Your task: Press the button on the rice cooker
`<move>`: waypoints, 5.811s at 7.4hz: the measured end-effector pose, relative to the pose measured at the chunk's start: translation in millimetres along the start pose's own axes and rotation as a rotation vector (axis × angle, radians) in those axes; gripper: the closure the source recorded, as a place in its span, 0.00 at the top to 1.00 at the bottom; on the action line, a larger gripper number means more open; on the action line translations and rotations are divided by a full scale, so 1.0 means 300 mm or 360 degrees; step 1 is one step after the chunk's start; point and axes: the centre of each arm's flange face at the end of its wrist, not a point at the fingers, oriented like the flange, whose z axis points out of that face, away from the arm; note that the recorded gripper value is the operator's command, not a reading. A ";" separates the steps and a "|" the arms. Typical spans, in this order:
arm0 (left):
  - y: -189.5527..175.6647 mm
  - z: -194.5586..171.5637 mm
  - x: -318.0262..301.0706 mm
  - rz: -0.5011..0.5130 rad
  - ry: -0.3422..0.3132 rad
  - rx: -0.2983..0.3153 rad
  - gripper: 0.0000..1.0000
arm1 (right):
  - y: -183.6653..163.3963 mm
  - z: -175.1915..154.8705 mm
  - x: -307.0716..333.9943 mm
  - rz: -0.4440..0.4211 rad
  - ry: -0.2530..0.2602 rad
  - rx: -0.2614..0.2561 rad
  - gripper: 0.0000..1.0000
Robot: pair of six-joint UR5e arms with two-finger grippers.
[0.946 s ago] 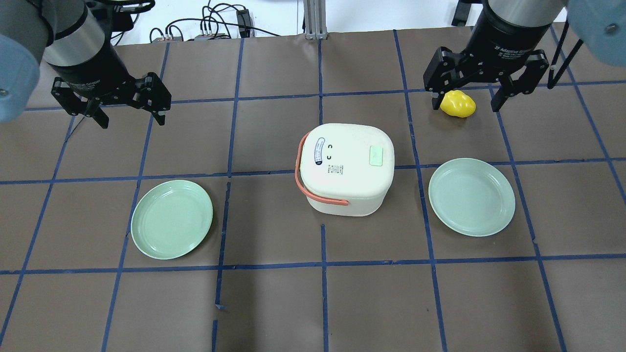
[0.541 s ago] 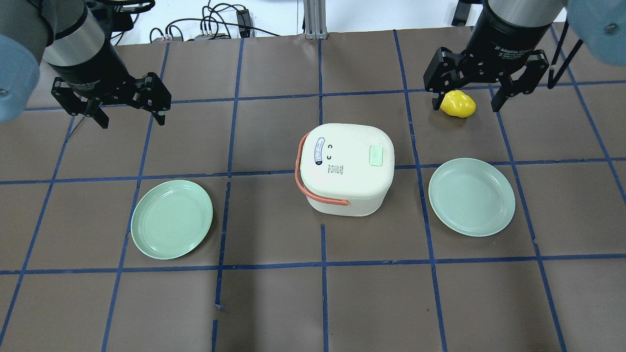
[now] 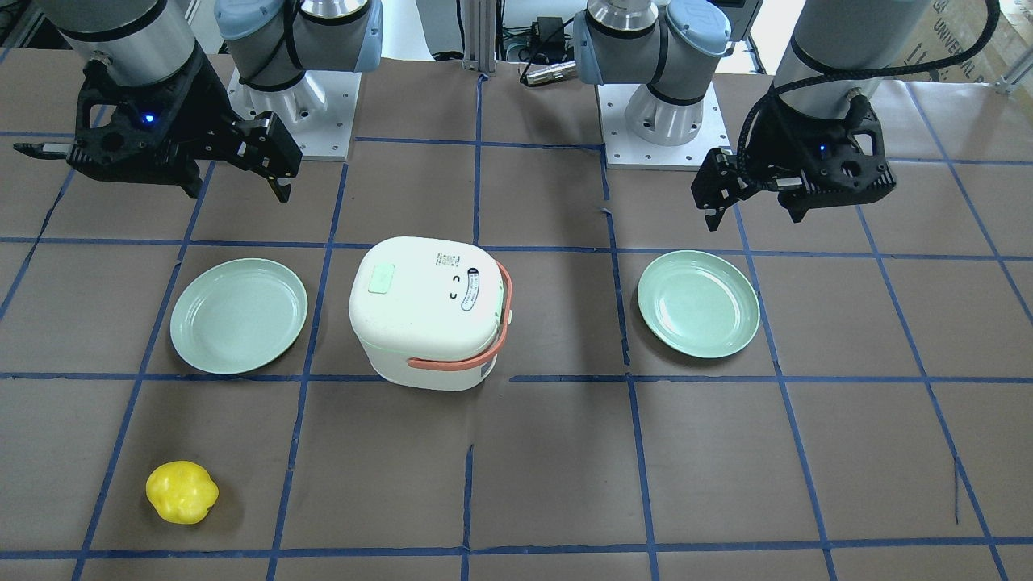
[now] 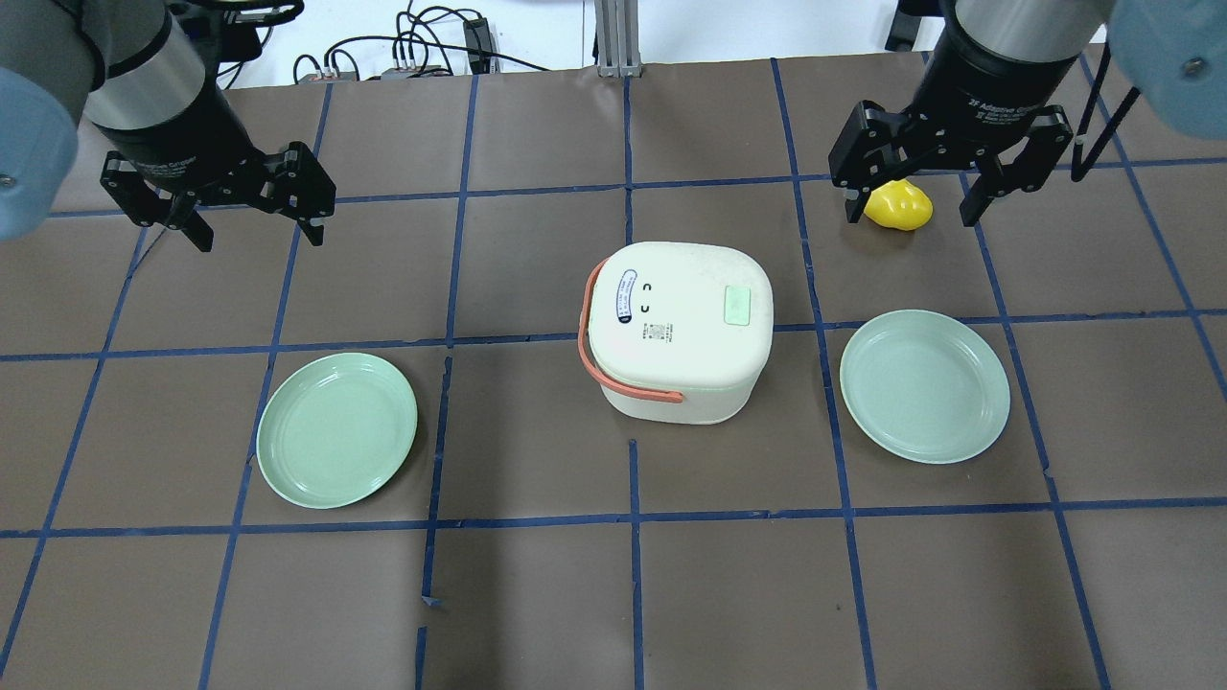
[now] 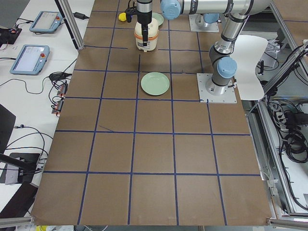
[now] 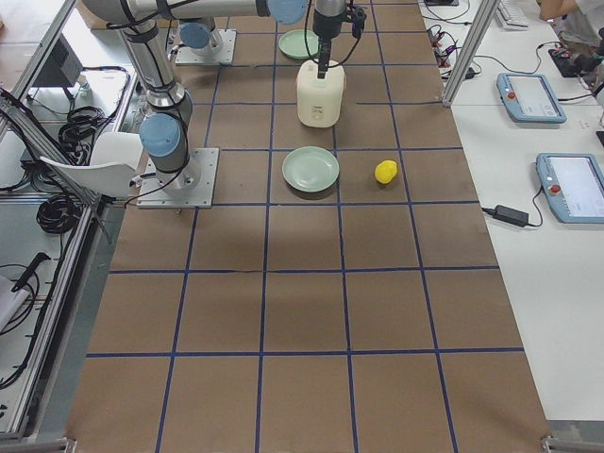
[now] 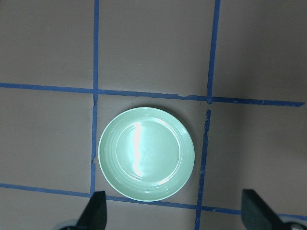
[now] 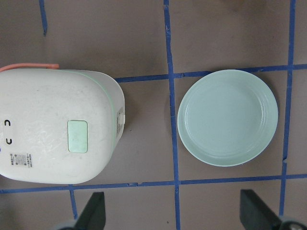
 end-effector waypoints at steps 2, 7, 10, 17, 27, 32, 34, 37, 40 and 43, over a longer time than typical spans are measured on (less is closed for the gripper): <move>0.000 0.000 0.000 0.0000 0.0000 0.0000 1.00 | 0.000 -0.003 0.000 0.0031 -0.0003 0.0014 1.00; 0.000 0.000 0.000 0.0000 0.0000 0.0000 1.00 | -0.016 0.004 -0.002 0.0064 -0.0006 0.0027 1.00; 0.000 0.000 0.000 0.0000 0.0000 0.0000 1.00 | -0.031 0.007 -0.006 0.0065 -0.0001 0.0029 0.33; 0.000 0.000 0.000 0.0000 0.0000 0.0000 1.00 | -0.015 -0.035 -0.135 0.0064 -0.0109 0.0069 0.13; 0.000 0.000 0.000 0.0000 0.0000 0.0000 1.00 | 0.083 0.314 -0.415 0.0150 0.0064 0.0034 0.03; 0.000 0.000 0.000 0.0000 0.0000 0.0000 1.00 | 0.102 0.430 -0.398 0.0160 0.0056 0.0039 0.04; 0.000 0.000 0.000 0.0000 0.0000 0.0000 1.00 | 0.093 0.453 -0.405 0.0159 0.0030 0.0043 0.04; 0.000 0.001 0.000 0.0000 0.0000 -0.0001 1.00 | 0.071 0.462 -0.397 0.0160 0.0012 0.0066 0.04; 0.000 0.000 0.000 0.0000 0.0000 0.0000 1.00 | 0.065 0.470 -0.390 0.0162 0.0015 0.0061 0.04; 0.000 0.000 0.000 0.0000 0.0000 0.0000 1.00 | 0.062 0.488 -0.383 0.0164 0.0019 0.0047 0.04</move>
